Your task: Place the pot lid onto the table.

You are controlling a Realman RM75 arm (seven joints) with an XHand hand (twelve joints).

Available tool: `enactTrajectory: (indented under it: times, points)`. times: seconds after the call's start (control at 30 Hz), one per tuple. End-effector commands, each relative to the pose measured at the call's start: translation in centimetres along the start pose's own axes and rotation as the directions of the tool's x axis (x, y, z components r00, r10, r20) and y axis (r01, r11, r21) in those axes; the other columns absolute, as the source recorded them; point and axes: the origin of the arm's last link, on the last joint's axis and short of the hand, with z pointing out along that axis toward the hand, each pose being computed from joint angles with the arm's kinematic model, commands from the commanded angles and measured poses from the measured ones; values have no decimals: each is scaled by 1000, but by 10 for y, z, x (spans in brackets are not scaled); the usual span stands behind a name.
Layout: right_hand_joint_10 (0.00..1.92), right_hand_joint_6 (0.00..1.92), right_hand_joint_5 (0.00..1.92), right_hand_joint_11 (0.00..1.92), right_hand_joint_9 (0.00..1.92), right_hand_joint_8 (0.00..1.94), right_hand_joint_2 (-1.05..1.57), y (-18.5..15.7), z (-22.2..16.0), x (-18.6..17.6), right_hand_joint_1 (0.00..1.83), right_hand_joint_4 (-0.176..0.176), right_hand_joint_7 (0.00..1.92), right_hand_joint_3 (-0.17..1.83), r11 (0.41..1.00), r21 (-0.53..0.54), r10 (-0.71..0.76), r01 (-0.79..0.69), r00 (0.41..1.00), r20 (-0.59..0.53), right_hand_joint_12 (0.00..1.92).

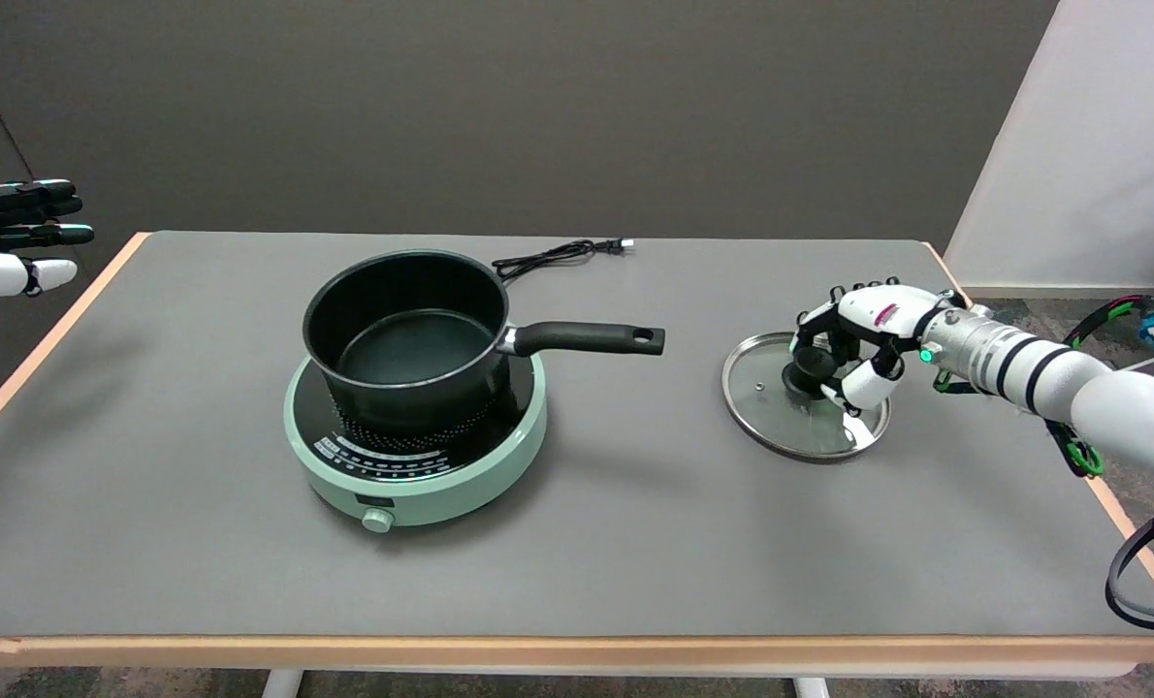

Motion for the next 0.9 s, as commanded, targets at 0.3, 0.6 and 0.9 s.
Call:
enactTrajectory:
  times: [0.3,0.6,0.9]
  points:
    - [434,204,480,381,625,186,481,22,-21,73,940,140,563,1004,998,-52,15,-26,979,-205,733]
    - [257,160,360,350,275,138,375,18,-40,110,774,120,262,944,999,-20,40,-49,952,-304,756]
    - [230,162,337,345,266,154,371,7,-63,136,719,119,230,913,986,70,169,-154,891,-422,779]
